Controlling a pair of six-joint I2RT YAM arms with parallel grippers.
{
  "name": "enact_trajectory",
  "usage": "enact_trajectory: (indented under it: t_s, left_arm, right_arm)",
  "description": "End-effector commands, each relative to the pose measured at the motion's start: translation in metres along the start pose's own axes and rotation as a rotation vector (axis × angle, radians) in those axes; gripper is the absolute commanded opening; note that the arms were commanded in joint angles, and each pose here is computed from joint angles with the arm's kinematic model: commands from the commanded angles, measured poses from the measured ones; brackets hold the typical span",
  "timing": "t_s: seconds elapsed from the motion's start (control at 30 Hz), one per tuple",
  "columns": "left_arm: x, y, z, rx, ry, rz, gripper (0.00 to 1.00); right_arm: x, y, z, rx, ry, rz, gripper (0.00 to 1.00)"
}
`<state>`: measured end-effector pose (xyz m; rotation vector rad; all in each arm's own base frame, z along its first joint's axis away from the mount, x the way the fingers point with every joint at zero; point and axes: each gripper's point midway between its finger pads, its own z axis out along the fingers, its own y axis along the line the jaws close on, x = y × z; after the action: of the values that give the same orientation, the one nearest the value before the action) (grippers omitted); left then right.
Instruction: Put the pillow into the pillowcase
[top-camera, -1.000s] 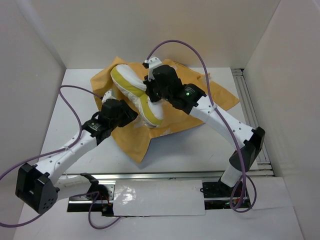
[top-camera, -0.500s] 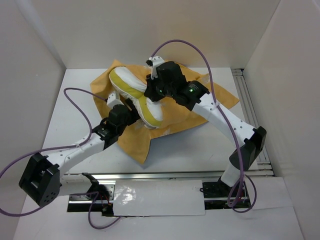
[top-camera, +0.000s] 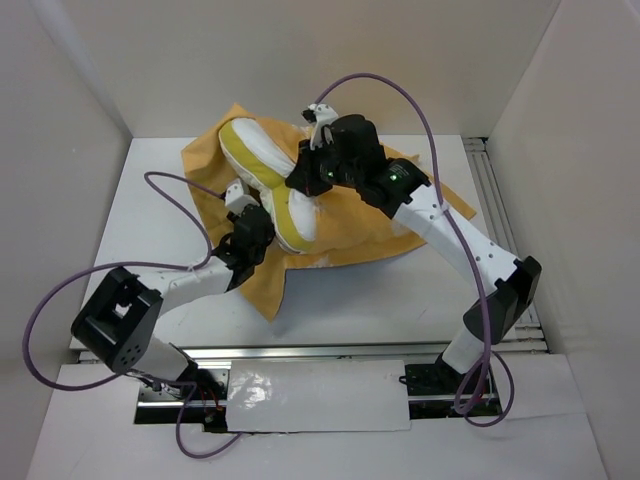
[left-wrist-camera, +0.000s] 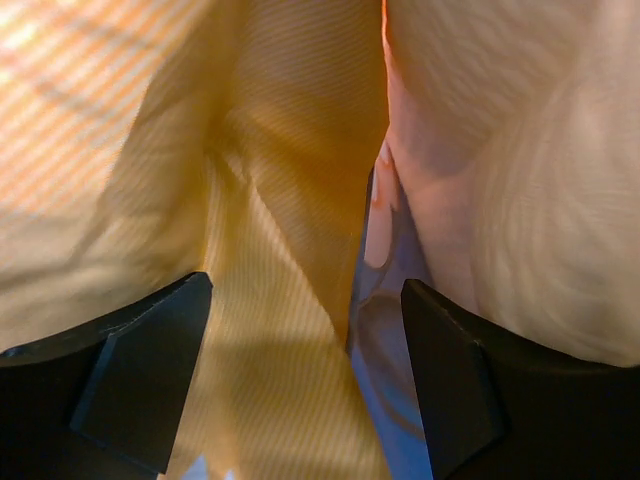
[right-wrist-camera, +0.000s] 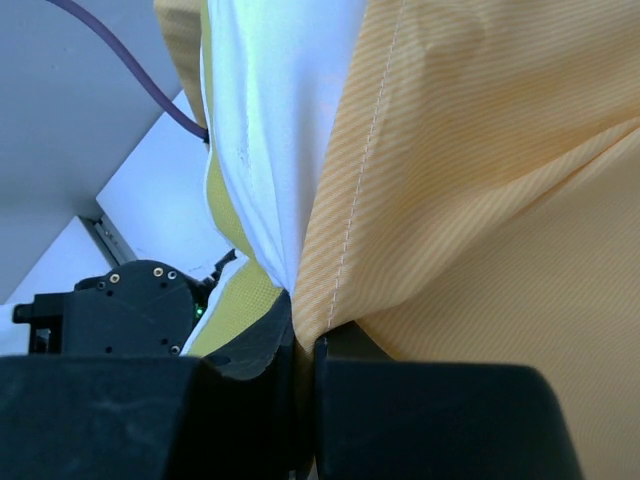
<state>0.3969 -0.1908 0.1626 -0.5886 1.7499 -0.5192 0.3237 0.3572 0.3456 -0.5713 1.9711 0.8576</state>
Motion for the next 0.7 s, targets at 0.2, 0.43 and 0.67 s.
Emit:
enact_trajectory:
  t_s: [0.2,0.43,0.67]
  left_arm:
    - [-0.003,-0.023,0.028,-0.019,-0.007,0.072,0.68]
    - [-0.038,0.042,-0.020,-0.225,0.057,0.127,0.00]
    - [-0.089,0.052,-0.074,-0.119,0.067,0.159,0.00]
  right_arm:
    - [-0.053,0.050,-0.054,-0.200,-0.202,-0.007,0.00]
    - [-0.040,-0.026,-0.044,0.160,-0.209,0.006,0.00]
    - [0.037,-0.104,-0.002,0.494,-0.025,-0.012,0.00]
